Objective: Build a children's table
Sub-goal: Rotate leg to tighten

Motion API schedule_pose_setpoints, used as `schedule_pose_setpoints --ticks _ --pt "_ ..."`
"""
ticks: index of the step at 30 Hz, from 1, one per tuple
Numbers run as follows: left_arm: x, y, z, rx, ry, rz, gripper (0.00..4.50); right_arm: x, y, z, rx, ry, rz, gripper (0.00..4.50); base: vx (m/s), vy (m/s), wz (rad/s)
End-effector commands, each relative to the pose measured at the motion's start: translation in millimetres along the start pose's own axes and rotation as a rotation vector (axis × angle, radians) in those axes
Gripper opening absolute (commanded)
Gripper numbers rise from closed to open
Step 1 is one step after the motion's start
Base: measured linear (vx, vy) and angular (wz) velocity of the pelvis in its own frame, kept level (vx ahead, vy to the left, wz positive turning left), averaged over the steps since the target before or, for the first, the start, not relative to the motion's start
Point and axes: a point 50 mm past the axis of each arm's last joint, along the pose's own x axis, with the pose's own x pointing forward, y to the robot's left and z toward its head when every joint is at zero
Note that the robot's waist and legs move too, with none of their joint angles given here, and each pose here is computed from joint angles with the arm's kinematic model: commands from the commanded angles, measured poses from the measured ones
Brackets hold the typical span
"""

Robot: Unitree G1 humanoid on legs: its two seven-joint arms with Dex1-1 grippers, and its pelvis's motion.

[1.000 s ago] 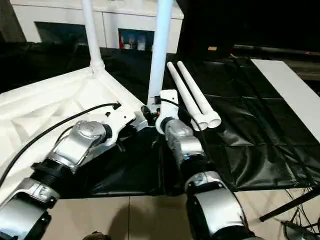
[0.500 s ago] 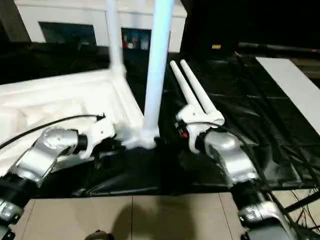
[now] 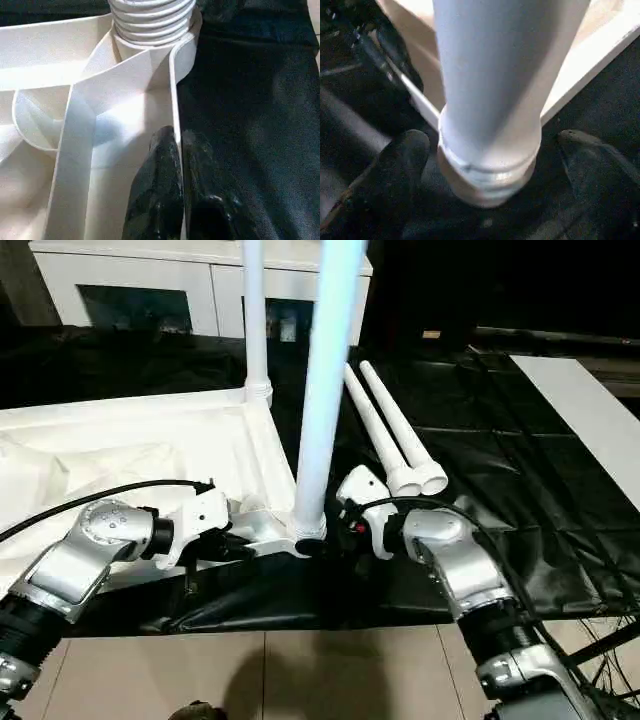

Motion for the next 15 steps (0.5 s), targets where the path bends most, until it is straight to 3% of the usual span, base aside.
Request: schedule_pose_setpoints --ticks 1,7,15 --pt "3.0 -6.0 -0.8 0.015 0.009 -0.039 0.00 -0.7 -5.0 9.2 -0.019 -0.029 -0.016 4.06 0.000 0.000 0.00" --pt "1.9 -6.2 -2.0 0.011 0.013 -0.038 0.00 1.9 -3.5 9.5 0.005 -0.052 0.013 3.46 0.000 0.000 0.00" --pt "0.3 -5.8 -5.1 0.012 0.031 -0.039 0.00 4.6 -1.2 1.7 -0.002 -0.020 0.029 2.81 0.000 0.000 0.00"
